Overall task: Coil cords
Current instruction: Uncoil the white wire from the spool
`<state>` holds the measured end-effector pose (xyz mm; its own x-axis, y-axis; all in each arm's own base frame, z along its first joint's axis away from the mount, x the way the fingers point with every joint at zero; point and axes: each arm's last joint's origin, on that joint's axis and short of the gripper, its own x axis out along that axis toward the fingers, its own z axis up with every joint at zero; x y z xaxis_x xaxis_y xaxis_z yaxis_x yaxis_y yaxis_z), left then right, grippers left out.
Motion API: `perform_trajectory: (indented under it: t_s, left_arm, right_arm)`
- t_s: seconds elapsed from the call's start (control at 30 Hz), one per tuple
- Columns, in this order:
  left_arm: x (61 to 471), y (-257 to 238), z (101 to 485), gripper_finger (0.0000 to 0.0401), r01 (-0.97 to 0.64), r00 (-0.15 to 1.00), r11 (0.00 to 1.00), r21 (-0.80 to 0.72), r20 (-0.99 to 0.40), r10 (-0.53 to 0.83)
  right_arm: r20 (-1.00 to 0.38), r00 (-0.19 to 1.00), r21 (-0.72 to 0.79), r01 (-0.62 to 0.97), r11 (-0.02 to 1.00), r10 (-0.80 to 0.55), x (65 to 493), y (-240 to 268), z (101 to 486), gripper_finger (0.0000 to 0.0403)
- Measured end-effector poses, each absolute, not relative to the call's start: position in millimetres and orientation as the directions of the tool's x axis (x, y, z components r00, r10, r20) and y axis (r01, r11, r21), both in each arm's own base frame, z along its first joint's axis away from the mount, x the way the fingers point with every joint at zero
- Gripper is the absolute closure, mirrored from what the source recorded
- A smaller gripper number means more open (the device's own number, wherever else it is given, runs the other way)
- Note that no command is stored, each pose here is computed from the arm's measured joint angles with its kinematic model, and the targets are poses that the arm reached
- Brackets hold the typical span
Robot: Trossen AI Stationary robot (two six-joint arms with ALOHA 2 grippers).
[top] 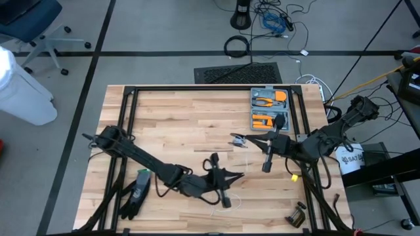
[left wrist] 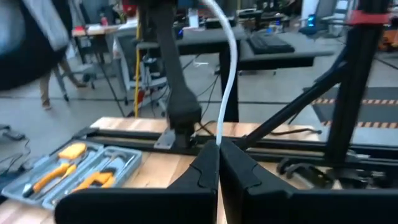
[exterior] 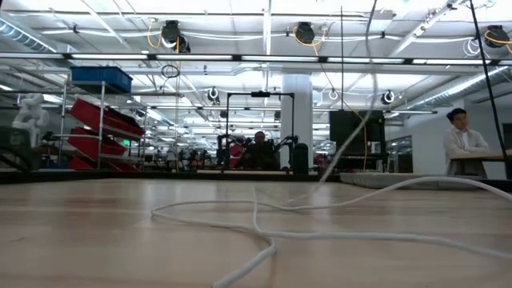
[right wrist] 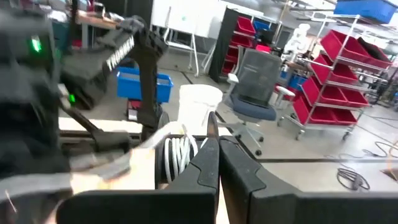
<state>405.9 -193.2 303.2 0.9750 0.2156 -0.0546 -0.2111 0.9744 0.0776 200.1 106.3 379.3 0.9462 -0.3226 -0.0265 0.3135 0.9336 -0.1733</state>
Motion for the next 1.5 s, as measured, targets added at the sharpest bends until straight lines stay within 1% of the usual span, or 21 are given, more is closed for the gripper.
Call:
perform_trajectory:
  t_s: [0.13,0.23,0.37,0.43,0.53,0.73,0.93,1.13,1.23,1.33,1.5]
  left_arm:
    - [390.1,-201.3,323.7,0.0398,-0.191,0.981,0.977,0.091,-0.02,0.193]
    - [375.4,-208.8,338.5,0.0398,-0.221,0.975,0.966,0.131,0.005,0.223]
    - [352.7,-219.3,353.7,0.0399,-0.327,0.943,0.917,0.228,0.014,0.333]
    - [340.5,-222.3,360.6,0.0399,-0.399,0.911,0.872,0.282,0.009,0.413]
    - [325.4,-223.1,368.3,0.0399,-0.464,0.867,0.813,0.352,-0.005,0.498]
    - [309.2,-225.5,371.1,0.0399,-0.527,0.808,0.739,0.42,-0.021,0.589]
    - [307.7,-227.0,370.0,0.0399,-0.524,0.807,0.734,0.433,-0.024,0.59]
    - [310.7,-222.9,365.0,0.0399,-0.51,0.811,0.741,0.437,-0.043,0.583]
    - [317.0,-216.5,359.2,0.0399,-0.451,0.847,0.792,0.411,-0.083,0.525]
    - [326.3,-207.4,352.5,0.0399,-0.378,0.884,0.858,0.347,-0.141,0.446]
    - [345.4,-196.1,337.5,0.0399,-0.248,0.923,0.941,0.23,-0.237,0.302]
  right_arm:
    - [-0.048,0.943,-0.18,0.317,0.931,-0.33,200.6,104.7,376.2,0.0403]
    - [-0.061,0.942,-0.187,0.314,0.931,-0.33,200.7,104.6,374.4,0.0403]
    - [-0.063,0.943,-0.189,0.309,0.932,-0.326,200.5,104.5,374.3,0.0403]
    - [-0.06,0.945,-0.183,0.305,0.935,-0.32,199.0,104.2,375.4,0.0403]
    - [-0.051,0.956,-0.142,0.279,0.95,-0.289,195.4,102.4,378.9,0.0403]
    - [-0.04,0.981,-0.055,0.189,0.98,-0.191,190.5,101.8,383.4,0.0403]
    - [-0.017,0.992,-0.019,0.124,0.992,-0.124,189.2,105.2,386.6,0.0403]
    - [0.079,0.996,-0.016,0.042,0.999,-0.04,184.7,113.6,397.7,0.0403]
    - [0.119,0.993,-0.027,0.031,0.999,-0.027,181.9,116.7,402.4,0.0403]
    - [0.133,0.991,-0.032,0.031,0.999,-0.027,180.2,118.6,404.1,0.0403]
    - [0.127,0.987,-0.033,0.101,0.994,-0.096,179.3,118.4,404.0,0.0403]
